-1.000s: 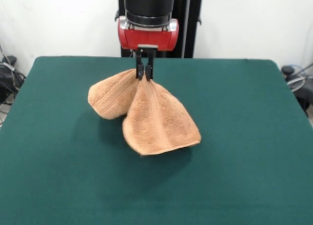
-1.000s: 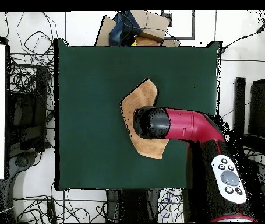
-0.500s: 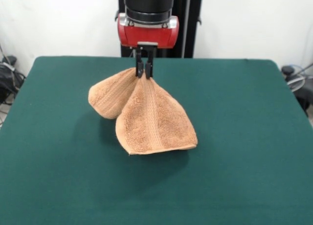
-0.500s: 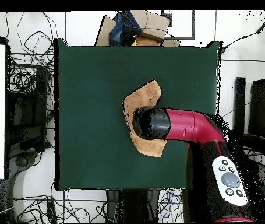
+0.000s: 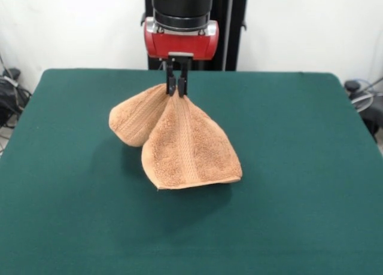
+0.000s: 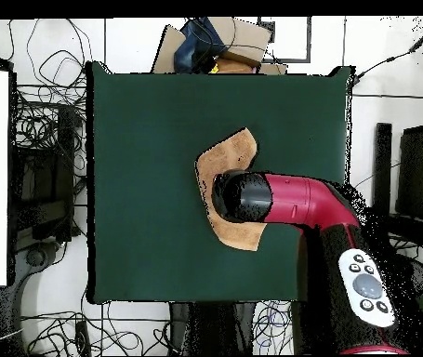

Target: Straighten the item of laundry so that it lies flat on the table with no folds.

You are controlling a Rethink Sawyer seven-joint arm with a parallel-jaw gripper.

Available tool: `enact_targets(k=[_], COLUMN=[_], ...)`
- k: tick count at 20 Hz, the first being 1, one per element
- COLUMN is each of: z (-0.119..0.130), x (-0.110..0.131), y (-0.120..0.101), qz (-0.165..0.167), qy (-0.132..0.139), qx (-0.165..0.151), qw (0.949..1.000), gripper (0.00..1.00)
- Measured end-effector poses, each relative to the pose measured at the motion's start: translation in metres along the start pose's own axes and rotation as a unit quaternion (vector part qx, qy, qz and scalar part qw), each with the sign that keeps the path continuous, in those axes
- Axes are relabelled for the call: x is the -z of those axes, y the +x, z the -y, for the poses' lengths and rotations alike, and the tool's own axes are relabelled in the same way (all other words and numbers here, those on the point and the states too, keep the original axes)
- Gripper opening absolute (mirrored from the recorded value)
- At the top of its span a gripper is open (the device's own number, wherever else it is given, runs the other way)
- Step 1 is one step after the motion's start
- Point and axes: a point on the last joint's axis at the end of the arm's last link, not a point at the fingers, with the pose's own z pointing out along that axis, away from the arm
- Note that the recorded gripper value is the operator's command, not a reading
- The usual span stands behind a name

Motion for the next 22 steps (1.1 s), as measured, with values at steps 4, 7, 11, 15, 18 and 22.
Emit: enact_targets(k=[4, 7, 11, 15, 18, 22], z=[0.0001, 0.0001, 0.0000, -0.0001, -0.0002, -0.0004], x=[-0.0003, -0.0004, -0.0008, -0.0015, -0.0020, -0.0027], y=[0.0001, 0.0001, 0.0003, 0.0006, 0.0008, 0.0010], qz=[0.000, 0.000, -0.001, -0.001, -0.002, -0.002], qy=[0.000, 0.000, 0.000, -0.001, -0.001, -0.001], qx=[0.000, 0.000, 0.000, 0.000, 0.000, 0.000], qw=[1.0000, 1.0000, 1.0000, 1.0000, 1.0000, 1.0000], gripper=[0.00, 0.00, 0.00, 0.00, 0.00, 0.00])
